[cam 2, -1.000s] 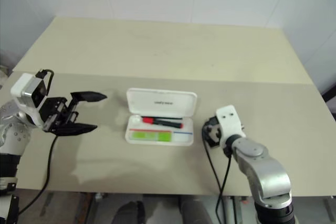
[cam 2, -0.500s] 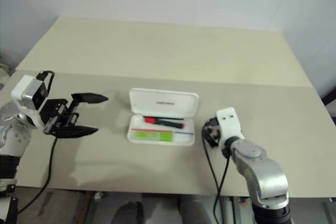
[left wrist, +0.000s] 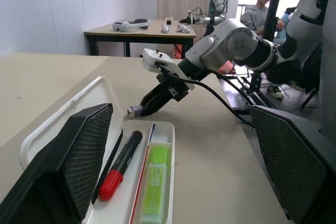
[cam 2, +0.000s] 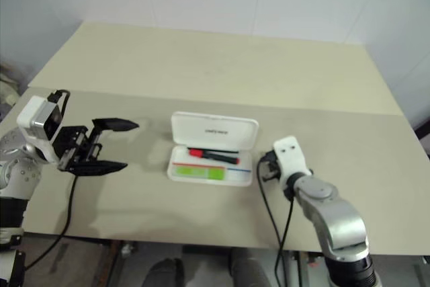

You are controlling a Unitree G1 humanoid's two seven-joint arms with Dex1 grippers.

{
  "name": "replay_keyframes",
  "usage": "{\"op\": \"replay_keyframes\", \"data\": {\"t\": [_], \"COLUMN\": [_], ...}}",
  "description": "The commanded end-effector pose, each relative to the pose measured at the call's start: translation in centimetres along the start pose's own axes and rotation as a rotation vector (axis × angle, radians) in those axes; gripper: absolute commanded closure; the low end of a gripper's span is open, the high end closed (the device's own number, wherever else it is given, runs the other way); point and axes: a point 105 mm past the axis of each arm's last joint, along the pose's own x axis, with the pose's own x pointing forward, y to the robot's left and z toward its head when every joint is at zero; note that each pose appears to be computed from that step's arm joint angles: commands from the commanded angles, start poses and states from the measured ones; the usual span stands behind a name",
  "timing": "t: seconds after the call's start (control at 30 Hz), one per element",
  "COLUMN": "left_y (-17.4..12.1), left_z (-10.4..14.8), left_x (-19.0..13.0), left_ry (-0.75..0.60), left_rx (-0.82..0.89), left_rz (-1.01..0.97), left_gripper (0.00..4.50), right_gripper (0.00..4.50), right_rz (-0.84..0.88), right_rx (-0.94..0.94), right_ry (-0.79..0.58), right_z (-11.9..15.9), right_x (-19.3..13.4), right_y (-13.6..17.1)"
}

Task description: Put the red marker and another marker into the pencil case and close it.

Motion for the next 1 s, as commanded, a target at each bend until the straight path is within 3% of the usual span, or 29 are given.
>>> {"op": "replay_keyframes", "data": {"t": [0.03,0.17,0.3,0.63,1.0], "left_y": [-0.9,-0.8,-0.8,-1.0,-1.9], "left_z": [0.9,0.7,0.5,0.2,0.1], "left_x": [0.1,0.0,0.0,-0.1,-0.9], "left_ry": [-0.008,-0.011,-0.016,-0.02,0.003], "left_rx": [0.054,0.06,0.065,0.078,0.081], "left_rz": [-0.114,-0.107,-0.099,-0.081,-0.036], "left_gripper": [0.0,0.0,0.0,0.0,0.0], "right_gripper": [4.17,4.17,4.17,4.17,4.17], "right_rz": [-0.012,0.132,0.319,0.749,0.894], "right_rx": [-0.07,-0.146,-0.248,-0.419,-0.615], "right_ry": [-0.115,-0.243,-0.264,-0.254,-0.164], "right_z": [3.0,6.6,7.6,8.1,5.8], "right_x": [-0.8,-2.5,-4.1,-7.0,-5.8], "right_y": [-1.8,-0.8,0.9,5.4,7.3]}}
